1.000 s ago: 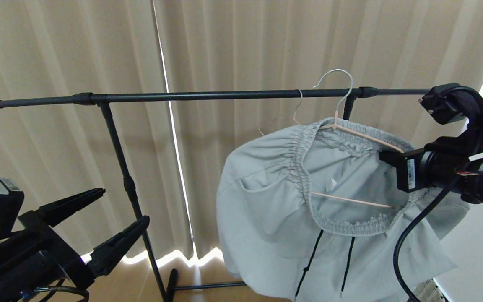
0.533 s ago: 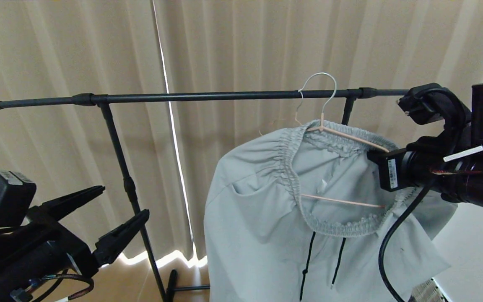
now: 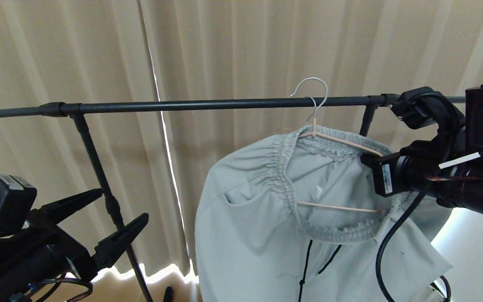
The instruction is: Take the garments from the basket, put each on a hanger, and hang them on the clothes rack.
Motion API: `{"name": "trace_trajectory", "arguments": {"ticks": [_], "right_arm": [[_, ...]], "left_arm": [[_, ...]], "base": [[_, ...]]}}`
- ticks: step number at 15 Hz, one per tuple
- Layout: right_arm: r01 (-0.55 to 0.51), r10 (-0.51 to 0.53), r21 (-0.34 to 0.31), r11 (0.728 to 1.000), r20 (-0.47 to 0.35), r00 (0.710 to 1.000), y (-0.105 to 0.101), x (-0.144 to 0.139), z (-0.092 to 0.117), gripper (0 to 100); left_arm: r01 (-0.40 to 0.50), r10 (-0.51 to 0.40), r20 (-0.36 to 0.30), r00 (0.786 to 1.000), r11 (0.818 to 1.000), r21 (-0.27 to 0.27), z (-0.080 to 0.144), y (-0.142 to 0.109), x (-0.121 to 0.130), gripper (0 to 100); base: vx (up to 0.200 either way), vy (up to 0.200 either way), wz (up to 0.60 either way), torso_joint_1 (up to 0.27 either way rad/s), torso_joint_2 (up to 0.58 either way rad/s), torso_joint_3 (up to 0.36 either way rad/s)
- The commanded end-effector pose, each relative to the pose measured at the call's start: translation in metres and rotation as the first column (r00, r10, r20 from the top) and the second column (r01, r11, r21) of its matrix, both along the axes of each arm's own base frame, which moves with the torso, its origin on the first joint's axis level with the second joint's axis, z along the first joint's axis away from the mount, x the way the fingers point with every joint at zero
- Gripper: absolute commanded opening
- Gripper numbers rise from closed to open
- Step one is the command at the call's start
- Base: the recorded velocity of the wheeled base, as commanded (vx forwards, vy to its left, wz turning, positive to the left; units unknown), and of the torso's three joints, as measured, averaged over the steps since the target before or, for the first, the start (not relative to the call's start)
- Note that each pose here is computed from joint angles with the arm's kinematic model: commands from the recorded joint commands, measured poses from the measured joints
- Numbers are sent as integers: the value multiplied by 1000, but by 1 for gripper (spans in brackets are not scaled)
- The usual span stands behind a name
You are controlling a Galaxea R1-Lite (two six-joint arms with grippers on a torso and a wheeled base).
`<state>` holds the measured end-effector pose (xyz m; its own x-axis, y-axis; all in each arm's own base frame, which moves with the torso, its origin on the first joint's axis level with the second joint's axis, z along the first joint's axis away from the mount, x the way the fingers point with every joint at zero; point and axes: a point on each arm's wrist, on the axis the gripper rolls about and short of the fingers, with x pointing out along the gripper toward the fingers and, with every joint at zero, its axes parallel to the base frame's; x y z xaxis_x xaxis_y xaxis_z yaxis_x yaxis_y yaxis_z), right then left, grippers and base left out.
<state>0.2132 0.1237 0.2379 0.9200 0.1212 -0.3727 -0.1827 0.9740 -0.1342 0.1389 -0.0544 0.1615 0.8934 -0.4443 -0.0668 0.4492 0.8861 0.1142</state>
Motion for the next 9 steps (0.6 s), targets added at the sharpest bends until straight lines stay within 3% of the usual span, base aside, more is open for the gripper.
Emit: {"name": "trace_trajectory", "arguments": {"ticks": [1,9], "right_arm": [[-11,11,-1,1000,-4,1000,3,0,-1,0],[40,-40,-4,999,40,998,30,44,-12,0]], "left_arm": [[0,0,-2,1000,1000,0,-1,1,-2,100],[4,-5,48,999,1000,29,2,3,-10,100]], "base": [[0,0,0,0,0,0],[0,0,0,0,0,0]]}}
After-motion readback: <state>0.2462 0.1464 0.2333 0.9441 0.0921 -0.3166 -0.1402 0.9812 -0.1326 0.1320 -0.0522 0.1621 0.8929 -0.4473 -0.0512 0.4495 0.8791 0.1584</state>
